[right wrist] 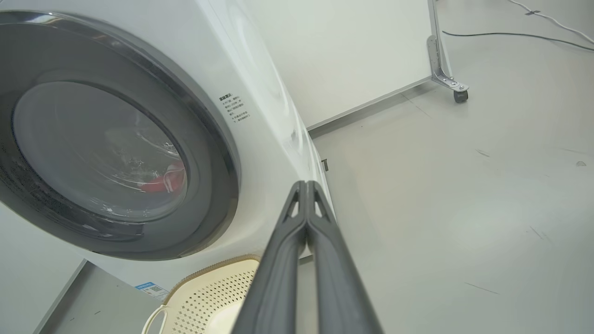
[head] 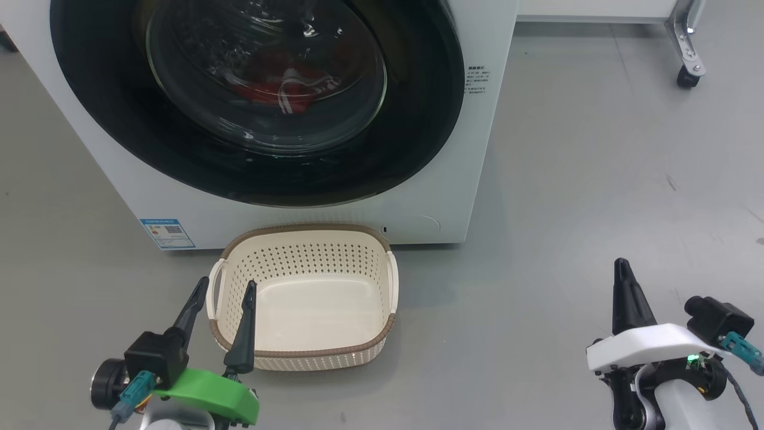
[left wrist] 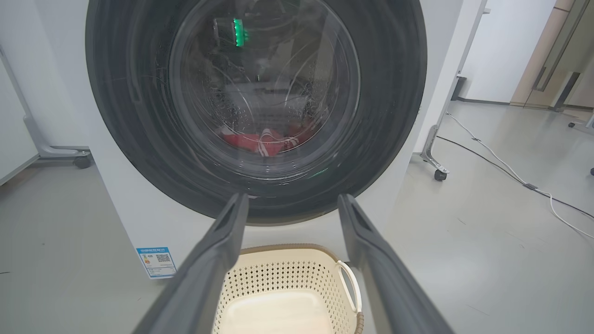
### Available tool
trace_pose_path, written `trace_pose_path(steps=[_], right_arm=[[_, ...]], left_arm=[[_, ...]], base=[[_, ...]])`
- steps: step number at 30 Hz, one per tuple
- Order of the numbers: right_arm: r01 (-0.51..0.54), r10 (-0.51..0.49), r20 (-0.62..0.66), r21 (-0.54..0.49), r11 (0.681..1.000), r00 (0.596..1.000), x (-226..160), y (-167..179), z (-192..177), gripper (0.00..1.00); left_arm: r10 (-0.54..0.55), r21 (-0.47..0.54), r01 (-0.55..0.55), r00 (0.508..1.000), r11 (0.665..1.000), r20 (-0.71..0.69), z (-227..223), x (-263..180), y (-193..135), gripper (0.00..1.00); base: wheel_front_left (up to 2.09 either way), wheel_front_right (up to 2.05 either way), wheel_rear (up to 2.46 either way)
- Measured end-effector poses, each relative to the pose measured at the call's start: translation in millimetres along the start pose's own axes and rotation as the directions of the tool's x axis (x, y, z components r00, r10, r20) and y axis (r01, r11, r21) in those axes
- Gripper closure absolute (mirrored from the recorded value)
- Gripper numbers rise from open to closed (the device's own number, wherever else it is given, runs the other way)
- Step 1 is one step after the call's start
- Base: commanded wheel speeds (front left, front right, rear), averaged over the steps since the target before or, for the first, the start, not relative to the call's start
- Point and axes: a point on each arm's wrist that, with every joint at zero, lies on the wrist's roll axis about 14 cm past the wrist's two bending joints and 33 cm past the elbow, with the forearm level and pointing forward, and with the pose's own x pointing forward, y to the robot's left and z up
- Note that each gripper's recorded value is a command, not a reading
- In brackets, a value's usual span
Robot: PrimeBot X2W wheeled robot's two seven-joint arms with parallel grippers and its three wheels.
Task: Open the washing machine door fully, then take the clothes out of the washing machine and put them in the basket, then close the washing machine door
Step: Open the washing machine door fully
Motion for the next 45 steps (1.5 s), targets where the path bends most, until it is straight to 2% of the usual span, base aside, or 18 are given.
trace_pose_path(steps=[5,9,13,18,24,28,34,45], right_arm=[[0.045,-0.048,0.016,0.164,0.986,0.999,18,-10,7,1.00],[0.077,-0.081,0.004,0.298,0.951,0.997,33,-17,9,1.00],[0.084,-0.085,-0.018,0.439,0.895,0.996,54,-19,11,1.00],[0.047,-0.058,-0.001,0.598,0.800,0.998,86,-15,24,1.00],[-0.010,0.012,0.003,0.711,0.704,1.000,125,-1,31,1.00],[-0.064,0.084,0.012,0.754,0.654,0.996,152,16,37,1.00],[-0.113,0.159,0.008,0.739,0.665,0.987,188,27,45,1.00],[-0.152,0.304,-0.071,0.747,0.647,0.950,232,69,33,1.00]], left_arm=[[-0.005,0.003,0.005,1.000,1.000,0.002,0,8,0,0.00],[-0.013,0.016,0.013,1.000,1.000,0.003,-1,17,0,0.00],[-0.032,0.030,0.032,0.999,0.999,0.004,-1,28,-4,0.00],[-0.040,0.033,0.040,0.999,0.999,0.013,-1,43,-4,0.00],[-0.025,0.020,0.025,1.000,0.999,0.017,-4,58,1,0.00],[-0.008,0.013,0.008,1.000,1.000,0.000,-12,64,8,0.00],[0.018,0.005,-0.018,1.000,1.000,-0.016,-21,72,16,0.00],[0.047,0.016,-0.047,0.998,0.999,-0.034,-30,79,29,0.00]], base=[[0.00,0.00,0.00],[0.00,0.00,0.00],[0.00,0.00,0.00],[0.00,0.00,0.00],[0.00,0.00,0.00],[0.00,0.00,0.00],[0.00,0.00,0.00],[0.00,0.00,0.00]])
